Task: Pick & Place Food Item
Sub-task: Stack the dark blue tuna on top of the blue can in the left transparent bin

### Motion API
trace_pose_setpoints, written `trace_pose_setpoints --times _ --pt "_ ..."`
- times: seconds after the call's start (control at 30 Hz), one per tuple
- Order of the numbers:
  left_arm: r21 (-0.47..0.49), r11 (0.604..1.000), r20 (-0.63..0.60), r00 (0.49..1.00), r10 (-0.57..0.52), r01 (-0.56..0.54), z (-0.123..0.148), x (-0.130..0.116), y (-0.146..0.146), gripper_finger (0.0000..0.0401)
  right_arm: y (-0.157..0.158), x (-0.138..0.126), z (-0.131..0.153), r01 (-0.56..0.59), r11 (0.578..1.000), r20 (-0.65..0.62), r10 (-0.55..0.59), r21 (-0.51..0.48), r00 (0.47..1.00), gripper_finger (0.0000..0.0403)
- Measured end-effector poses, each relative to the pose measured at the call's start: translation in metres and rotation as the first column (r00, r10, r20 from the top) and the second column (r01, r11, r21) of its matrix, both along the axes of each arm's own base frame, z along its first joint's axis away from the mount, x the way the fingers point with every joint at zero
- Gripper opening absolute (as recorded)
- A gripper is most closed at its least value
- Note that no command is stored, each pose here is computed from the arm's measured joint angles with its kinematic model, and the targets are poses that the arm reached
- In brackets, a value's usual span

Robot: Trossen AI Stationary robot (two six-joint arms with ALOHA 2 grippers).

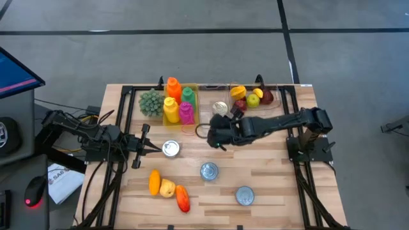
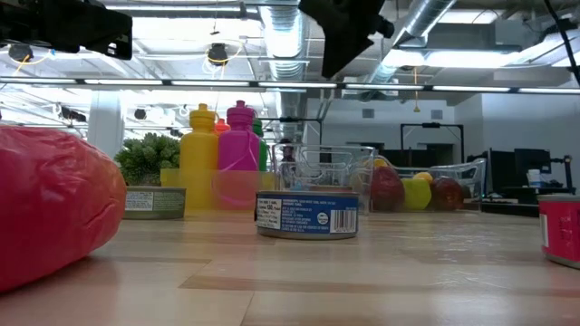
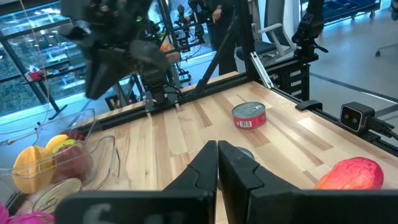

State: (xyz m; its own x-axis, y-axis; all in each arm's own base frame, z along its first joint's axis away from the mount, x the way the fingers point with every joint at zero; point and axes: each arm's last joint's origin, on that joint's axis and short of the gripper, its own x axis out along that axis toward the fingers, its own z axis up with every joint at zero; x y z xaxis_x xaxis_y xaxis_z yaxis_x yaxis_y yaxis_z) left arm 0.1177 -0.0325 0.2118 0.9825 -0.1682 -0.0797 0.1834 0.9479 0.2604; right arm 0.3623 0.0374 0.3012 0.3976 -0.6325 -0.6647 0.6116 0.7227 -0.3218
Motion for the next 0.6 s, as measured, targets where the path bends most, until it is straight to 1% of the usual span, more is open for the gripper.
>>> trace_pose_setpoints --times 0.17,0.4,0.6 --pt "0.0 1.0 0.0 1.0 0.0 0.0 0.0 0.0 0.0 0.0002 0.029 -0.004 0.0 -0.032 0.999 0.043 0.03 0.03 0.999 0.0037" --pt "0.0 1.0 0.0 1.0 0.0 0.0 0.0 0.0 0.0 0.0002 0.07 -0.017 -0.001 -0.056 0.995 0.098 0.048 0.088 0.994 0.0037" --pt "0.0 1.0 0.0 1.0 0.0 0.0 0.0 0.0 0.0 0.0002 0.102 -0.029 -0.001 -0.058 0.986 0.176 0.03 0.154 0.984 0.0037"
